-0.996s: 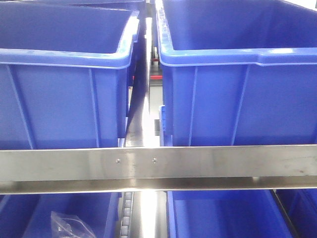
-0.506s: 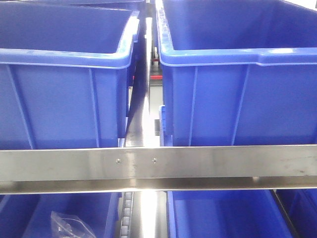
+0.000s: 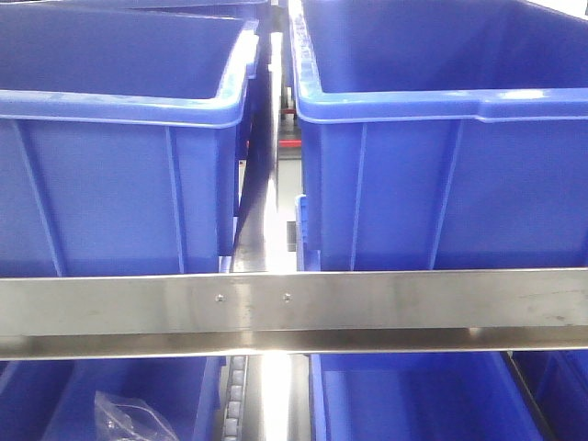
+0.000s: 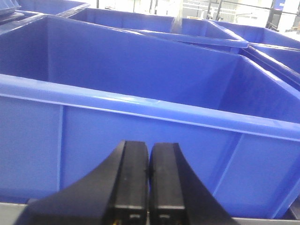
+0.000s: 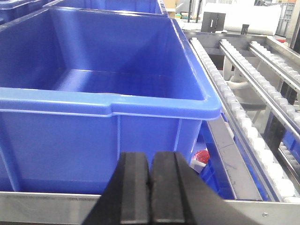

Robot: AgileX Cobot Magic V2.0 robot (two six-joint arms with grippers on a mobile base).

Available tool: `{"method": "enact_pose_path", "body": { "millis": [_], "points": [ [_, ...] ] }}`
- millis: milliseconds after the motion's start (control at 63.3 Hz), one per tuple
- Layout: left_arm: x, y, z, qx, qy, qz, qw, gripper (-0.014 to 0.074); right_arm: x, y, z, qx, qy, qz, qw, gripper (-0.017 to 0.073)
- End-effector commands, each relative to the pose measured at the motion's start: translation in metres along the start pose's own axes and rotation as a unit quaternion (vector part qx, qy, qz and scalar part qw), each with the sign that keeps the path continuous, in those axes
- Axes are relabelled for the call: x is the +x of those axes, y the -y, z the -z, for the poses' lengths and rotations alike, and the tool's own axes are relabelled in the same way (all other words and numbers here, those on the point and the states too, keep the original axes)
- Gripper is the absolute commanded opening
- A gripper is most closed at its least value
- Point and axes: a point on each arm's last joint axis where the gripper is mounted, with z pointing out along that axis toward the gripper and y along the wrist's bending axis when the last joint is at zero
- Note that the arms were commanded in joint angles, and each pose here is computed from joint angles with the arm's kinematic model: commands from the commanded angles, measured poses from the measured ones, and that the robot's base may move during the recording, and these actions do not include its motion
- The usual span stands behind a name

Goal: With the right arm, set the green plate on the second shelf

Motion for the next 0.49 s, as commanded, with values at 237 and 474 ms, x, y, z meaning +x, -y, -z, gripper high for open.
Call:
{"method": "enact_pose_path", "body": {
  "millis": [237,474],
  "points": [
    [0.005,-0.0005,0.0003,0.006,0.031,0.006,0.999,0.013,-0.0147,0.0007,0.0019,0.004,0.059,0.002,0.998,0.0055],
    [0.005,-0.0005,0.0003,0.006,0.031,0.006,0.999,0.013,-0.0147,0.0007,0.0019,0.004,0.059,0.002,0.998,0.0055]
  ]
}}
